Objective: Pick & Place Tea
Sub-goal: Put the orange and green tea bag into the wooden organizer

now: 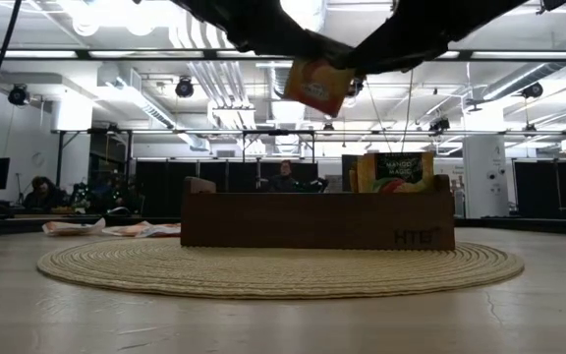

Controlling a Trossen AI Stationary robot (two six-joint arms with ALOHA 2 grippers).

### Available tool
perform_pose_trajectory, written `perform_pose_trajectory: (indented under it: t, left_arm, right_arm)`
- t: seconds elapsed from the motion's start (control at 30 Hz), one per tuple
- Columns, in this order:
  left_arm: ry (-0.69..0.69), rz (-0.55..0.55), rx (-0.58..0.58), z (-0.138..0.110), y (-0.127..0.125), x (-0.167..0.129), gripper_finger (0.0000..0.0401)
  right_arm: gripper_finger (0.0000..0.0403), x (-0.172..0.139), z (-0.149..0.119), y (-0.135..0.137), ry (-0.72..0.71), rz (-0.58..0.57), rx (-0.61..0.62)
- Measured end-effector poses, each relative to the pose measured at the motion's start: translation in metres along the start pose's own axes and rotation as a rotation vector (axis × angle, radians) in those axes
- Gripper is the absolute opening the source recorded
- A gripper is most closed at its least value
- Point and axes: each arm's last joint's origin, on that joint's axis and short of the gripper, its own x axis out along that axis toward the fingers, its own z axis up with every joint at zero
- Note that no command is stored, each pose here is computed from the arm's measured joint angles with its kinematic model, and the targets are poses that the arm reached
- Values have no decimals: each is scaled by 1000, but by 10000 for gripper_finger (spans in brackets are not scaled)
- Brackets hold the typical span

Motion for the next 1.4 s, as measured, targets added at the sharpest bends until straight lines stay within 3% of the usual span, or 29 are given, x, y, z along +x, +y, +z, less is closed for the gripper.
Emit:
perform_pose_trajectory:
  t: [0.2,0.4,1.4]
  left_arm:
    - [18,-3,-15,-2,0,0,0]
    - [19,-4,-19,-2,0,0,0]
    - [-23,0,-29,3,0,0,0]
  right_arm:
    - [246,0,2,0,-13,1,12]
    - [239,-1,12,0,-37,2,30]
    - [103,-1,15,-2,-44,-5,84]
